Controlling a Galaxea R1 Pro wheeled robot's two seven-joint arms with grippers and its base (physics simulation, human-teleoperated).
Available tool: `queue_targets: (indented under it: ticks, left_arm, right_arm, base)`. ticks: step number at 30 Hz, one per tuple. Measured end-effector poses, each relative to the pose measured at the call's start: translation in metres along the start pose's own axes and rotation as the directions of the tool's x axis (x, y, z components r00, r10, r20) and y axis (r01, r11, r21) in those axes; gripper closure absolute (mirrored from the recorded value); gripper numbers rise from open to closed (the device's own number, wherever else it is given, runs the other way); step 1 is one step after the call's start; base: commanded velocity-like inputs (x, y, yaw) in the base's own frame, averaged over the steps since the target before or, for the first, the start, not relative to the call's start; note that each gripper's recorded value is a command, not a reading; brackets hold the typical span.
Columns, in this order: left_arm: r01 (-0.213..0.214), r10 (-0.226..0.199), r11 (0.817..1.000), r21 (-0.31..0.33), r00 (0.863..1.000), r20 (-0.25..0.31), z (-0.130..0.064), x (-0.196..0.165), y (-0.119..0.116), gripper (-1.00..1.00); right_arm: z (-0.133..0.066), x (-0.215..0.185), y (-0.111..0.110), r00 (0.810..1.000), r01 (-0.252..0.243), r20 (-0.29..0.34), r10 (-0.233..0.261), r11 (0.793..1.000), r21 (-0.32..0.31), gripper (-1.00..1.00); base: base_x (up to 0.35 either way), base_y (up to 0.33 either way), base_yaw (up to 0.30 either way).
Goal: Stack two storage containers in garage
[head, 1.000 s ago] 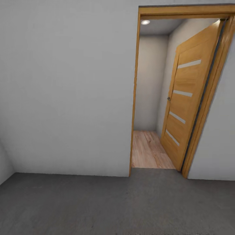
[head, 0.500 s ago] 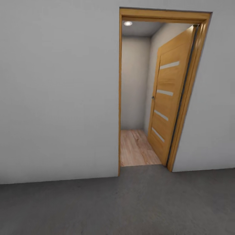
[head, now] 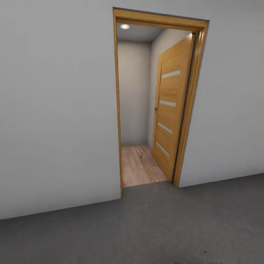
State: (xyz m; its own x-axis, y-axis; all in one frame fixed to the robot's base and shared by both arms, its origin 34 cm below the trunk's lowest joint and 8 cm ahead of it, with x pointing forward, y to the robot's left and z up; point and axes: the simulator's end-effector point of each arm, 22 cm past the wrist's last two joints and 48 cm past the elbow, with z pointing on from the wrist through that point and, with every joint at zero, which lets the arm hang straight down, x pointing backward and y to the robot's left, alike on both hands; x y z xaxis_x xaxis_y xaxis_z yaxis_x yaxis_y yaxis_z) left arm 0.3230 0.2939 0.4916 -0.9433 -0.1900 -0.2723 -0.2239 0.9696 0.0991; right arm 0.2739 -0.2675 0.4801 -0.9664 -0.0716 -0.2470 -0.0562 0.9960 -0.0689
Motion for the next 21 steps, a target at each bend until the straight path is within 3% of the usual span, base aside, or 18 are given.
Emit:
queue_targets:
  ticks: [21]
  left_arm:
    - [0.000,0.000,1.000,0.000,1.000,0.000,0.0000,-0.0002,0.0000,-1.00]
  right_arm:
    - [-0.0001,0.0004,0.0023,1.000,0.003,-0.002,-0.003,1.000,-0.003,-1.00]
  base:
    - [0.000,0.000,-0.242]
